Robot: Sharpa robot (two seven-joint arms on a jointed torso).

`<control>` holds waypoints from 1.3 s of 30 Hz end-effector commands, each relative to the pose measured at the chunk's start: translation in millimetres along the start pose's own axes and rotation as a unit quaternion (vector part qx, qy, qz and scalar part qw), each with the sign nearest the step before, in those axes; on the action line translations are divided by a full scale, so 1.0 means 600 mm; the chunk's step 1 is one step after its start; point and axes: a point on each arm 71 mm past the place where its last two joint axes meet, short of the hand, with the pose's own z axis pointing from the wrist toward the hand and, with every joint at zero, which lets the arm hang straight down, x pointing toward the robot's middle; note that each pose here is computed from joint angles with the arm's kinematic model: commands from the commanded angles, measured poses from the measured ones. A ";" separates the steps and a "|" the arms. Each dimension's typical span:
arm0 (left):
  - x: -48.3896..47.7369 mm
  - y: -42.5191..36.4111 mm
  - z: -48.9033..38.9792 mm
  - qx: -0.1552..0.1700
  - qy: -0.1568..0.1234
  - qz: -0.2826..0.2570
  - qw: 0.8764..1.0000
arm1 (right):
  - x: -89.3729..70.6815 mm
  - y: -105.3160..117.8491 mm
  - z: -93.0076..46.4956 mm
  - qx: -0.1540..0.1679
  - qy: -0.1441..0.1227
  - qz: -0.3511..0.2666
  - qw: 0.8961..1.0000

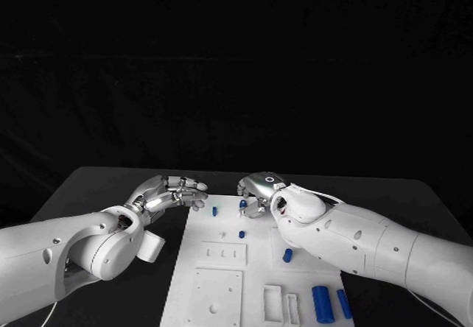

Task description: Assemble the parts on the task board

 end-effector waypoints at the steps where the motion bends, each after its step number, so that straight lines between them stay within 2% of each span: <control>1: -0.001 -0.004 0.001 0.003 -0.002 -0.006 1.000 | -0.006 -0.005 -0.003 0.000 -0.029 0.029 0.999; 5: -0.005 -0.004 0.001 0.003 -0.006 -0.007 1.000 | -0.006 -0.011 -0.010 0.001 -0.022 0.037 0.999; 8: -0.010 -0.004 0.000 0.002 -0.010 -0.009 1.000 | -0.011 -0.016 -0.015 0.000 -0.025 0.046 0.999; 12: -0.014 -0.003 0.000 0.000 -0.015 -0.010 1.000 | -0.042 -0.029 -0.028 0.000 -0.047 0.075 0.996; 14: -0.017 -0.003 0.001 0.000 -0.016 -0.010 1.000 | -0.057 -0.036 -0.036 -0.003 -0.066 0.088 0.994; 16: -0.018 -0.002 0.001 -0.001 -0.017 -0.013 1.000 | -0.069 -0.040 -0.045 -0.010 -0.080 0.083 0.993; 20: -0.019 -0.002 0.002 -0.001 -0.018 -0.016 1.000 | -0.088 -0.072 -0.063 -0.002 -0.086 0.086 0.993; 25: -0.021 -0.001 0.003 -0.002 -0.020 -0.015 1.000 | -0.100 -0.119 -0.081 0.019 -0.064 0.085 0.994; 31: -0.021 -0.001 0.002 -0.002 -0.018 -0.016 1.000 | -0.094 -0.155 -0.100 0.038 -0.030 0.083 0.995; 35: -0.023 0.000 0.002 -0.003 -0.019 -0.017 1.000 | -0.086 -0.174 -0.104 0.055 -0.004 0.091 0.994; 39: -0.023 0.000 0.001 -0.003 -0.018 -0.017 1.000 | -0.077 -0.179 -0.097 0.064 0.018 0.090 0.994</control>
